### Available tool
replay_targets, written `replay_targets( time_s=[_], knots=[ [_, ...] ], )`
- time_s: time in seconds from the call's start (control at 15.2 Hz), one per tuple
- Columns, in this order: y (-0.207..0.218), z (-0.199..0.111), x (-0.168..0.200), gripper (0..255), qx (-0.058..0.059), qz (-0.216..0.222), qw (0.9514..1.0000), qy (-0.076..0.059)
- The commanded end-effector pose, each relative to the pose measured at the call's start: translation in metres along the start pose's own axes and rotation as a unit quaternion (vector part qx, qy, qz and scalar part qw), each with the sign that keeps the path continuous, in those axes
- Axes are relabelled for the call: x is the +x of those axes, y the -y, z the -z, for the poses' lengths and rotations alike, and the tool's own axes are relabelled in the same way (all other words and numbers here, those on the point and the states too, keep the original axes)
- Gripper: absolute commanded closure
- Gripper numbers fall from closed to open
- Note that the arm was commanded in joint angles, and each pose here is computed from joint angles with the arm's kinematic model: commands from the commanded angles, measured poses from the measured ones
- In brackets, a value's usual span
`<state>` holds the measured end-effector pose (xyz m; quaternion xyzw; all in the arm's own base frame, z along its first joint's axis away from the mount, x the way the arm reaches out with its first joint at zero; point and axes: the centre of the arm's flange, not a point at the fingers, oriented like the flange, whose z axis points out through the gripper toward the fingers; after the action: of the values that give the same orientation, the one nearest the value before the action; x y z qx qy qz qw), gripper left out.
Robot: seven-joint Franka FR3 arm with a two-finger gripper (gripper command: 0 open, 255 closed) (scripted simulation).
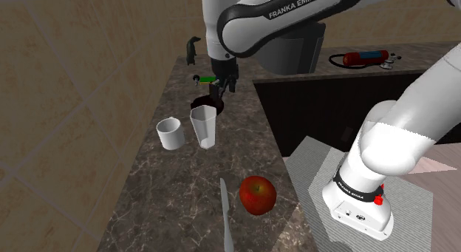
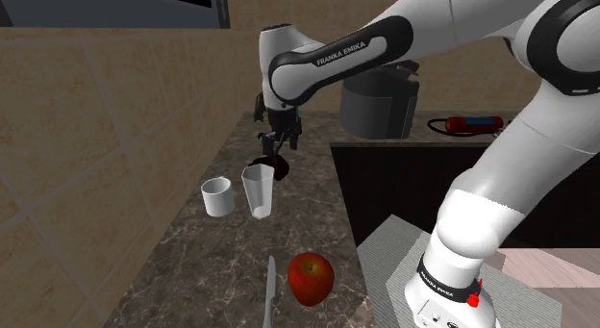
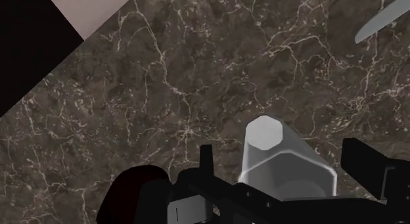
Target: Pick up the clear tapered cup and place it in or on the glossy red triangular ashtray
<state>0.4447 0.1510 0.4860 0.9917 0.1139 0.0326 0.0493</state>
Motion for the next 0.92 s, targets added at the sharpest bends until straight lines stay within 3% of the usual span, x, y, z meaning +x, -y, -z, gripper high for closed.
replay_targets(
  time_s=[0.0,0.46,0.86],
  knots=[
    [0.019,-0.016,0.016,0,0.002,0.007,1.0,0.002],
    [0.076,-0.062,0.072,0,0.01,0.032,0.9994,0.009],
    [0.077,-0.089,0.072,0,0.01,0.032,0.9994,0.009]
  ],
)
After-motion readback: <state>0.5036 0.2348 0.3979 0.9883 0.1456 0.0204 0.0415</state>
